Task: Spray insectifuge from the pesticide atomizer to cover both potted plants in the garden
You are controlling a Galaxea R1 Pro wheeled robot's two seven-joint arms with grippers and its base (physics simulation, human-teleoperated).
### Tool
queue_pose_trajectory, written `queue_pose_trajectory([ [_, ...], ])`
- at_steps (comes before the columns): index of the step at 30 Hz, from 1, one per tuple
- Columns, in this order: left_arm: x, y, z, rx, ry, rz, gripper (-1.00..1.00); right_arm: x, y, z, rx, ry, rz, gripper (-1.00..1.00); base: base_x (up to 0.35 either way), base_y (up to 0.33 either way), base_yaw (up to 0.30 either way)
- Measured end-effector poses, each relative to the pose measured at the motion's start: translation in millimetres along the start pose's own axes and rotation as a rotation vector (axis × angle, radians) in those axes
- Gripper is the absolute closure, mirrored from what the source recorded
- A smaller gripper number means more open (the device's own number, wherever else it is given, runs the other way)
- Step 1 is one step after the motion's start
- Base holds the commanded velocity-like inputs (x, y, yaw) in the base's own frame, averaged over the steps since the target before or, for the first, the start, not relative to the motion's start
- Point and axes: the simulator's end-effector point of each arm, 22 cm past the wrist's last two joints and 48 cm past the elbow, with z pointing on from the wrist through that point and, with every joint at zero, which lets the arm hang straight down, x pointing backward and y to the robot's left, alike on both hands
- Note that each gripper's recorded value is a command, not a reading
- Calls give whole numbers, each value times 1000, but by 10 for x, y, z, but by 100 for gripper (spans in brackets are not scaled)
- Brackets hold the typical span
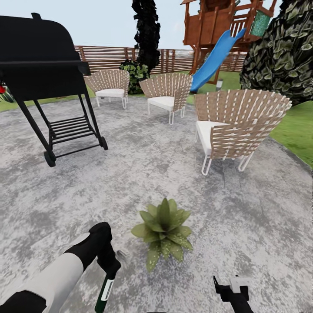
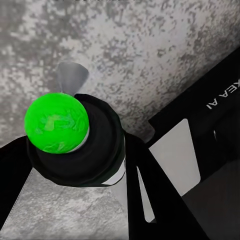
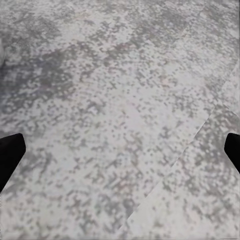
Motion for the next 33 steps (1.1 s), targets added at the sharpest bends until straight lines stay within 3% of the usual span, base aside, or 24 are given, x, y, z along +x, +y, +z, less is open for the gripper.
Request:
queue_pose_trajectory([
  [15, -21, 16, -28, -5, -5, 3, 100, 2, -1, -1, 0, 0, 0, -100, 1, 12, -290],
  [25, -60, 38, -78, -11, -12, 3, 100, 3, 0, -1, 0, 1, 0, -100, 2, 281, -296],
  [33, -66, 42, -92, -12, -13, -2, 100, 0, 0, -2, 0, 0, 0, -100, 173, 294, -219],
])
